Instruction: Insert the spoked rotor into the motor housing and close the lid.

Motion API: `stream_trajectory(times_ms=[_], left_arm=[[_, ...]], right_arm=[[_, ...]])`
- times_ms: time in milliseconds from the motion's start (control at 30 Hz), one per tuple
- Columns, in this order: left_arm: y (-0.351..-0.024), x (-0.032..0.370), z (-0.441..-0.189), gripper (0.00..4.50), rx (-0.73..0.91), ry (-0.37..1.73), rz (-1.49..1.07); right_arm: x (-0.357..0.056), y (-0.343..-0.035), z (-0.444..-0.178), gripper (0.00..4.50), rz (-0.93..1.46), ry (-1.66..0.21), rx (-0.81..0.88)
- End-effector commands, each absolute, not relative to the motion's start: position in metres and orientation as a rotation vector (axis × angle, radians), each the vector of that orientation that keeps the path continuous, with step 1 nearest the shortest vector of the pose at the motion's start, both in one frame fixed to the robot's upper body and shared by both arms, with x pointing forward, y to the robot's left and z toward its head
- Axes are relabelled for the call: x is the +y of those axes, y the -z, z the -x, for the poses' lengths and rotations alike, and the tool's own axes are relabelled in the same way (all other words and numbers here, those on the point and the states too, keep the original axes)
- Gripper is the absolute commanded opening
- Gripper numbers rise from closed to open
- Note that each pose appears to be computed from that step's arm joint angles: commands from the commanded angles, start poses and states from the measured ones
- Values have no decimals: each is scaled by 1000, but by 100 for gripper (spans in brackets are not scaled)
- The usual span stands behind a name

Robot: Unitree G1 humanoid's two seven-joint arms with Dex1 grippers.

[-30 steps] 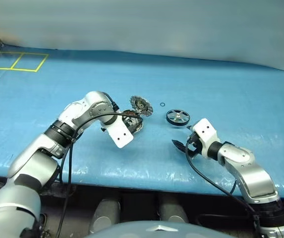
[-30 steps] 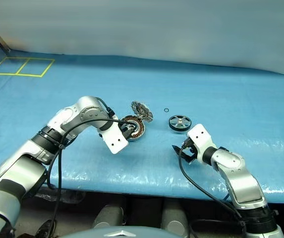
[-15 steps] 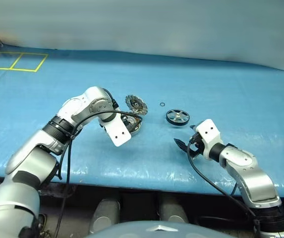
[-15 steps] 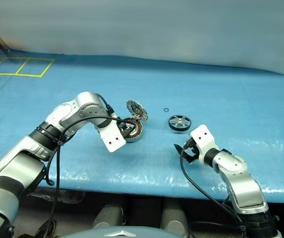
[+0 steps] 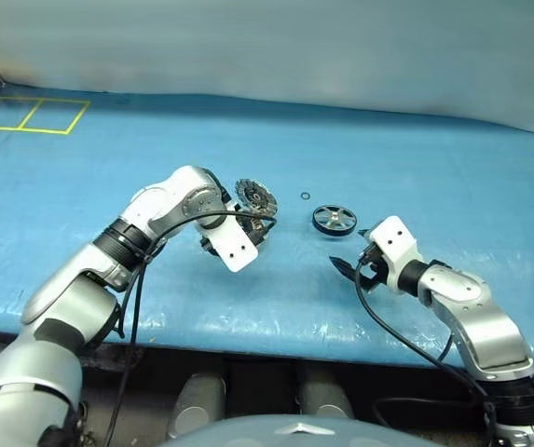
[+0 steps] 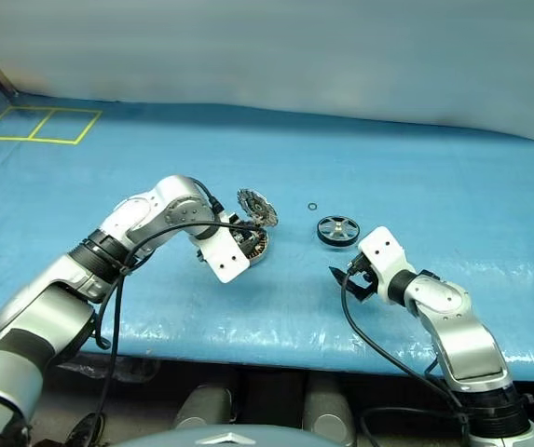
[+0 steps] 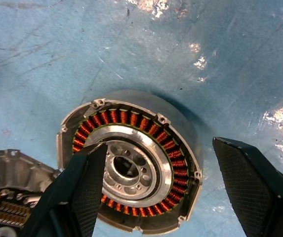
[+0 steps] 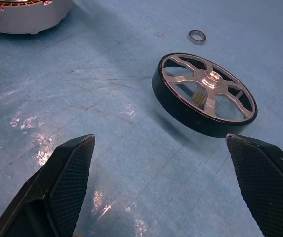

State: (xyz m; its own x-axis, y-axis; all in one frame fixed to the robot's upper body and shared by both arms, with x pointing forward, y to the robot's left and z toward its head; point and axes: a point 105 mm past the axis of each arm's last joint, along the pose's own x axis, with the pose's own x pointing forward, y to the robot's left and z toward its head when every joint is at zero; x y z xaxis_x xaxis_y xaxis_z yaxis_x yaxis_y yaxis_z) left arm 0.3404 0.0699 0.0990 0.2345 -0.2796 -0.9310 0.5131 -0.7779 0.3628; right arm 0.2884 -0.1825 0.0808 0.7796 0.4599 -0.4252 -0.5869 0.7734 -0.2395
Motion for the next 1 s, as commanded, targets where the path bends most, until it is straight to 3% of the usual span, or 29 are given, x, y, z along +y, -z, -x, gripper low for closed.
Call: stream_trajectory(times_ms=[33,1000], left_arm=[[-95,70,-342,371,231,1615,-1877],[-95,79,-342,371,224,1567,-1913]], right_arm=[[-179,-93,-290,450,396,-595,316],[-178,-92,-291,450,447,-648,356]])
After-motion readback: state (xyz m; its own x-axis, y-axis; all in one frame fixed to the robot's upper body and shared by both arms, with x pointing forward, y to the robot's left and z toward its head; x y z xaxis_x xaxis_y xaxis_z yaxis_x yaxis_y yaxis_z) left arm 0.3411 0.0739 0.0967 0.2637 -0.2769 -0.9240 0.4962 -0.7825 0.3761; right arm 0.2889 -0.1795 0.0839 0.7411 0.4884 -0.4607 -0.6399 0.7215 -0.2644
